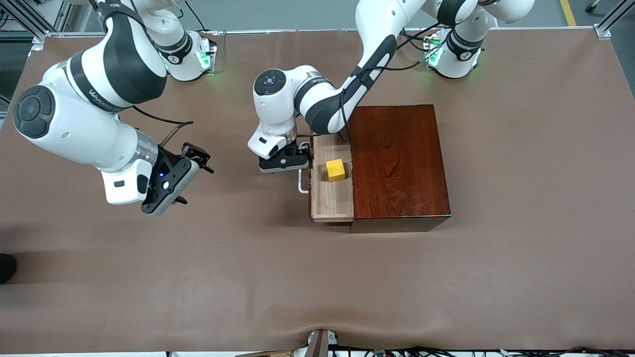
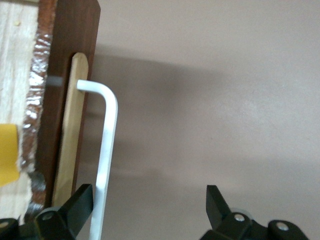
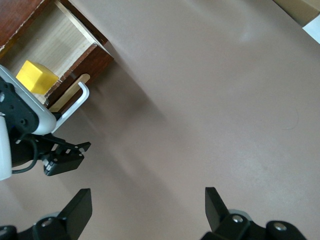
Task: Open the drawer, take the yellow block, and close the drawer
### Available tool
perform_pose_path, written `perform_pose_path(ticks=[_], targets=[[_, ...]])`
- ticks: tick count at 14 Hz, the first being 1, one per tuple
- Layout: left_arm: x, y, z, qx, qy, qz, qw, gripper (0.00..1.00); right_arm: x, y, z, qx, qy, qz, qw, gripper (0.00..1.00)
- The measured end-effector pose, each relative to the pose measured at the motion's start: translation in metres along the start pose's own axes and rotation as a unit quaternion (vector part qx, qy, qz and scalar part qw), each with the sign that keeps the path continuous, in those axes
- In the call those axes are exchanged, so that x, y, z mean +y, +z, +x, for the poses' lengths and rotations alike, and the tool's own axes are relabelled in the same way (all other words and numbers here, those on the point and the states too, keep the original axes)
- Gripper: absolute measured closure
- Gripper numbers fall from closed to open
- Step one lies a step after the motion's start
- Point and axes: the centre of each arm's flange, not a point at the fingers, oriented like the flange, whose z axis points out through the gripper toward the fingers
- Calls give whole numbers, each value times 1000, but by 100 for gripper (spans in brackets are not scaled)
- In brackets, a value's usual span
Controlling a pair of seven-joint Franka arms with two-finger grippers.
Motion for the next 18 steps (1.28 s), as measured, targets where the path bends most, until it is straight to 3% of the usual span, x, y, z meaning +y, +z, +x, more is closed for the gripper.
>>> perform_pose_path(ticks=[7,12,15,18], targets=[[-14,-81,16,-6,-16,4,1000,0,12,-2,0,15,-38,-14,999,0],[-118,-191,109,-9,-101,39,994,0,-12,4,15,16,-94,-12,995,0],[-193,-228,166,5,-131,52,990,0,-60,15,47,18,-171,-8,985,0],[-248,-237,198,0,-122,59,991,0,-114,45,88,16,-262,0,965,0]])
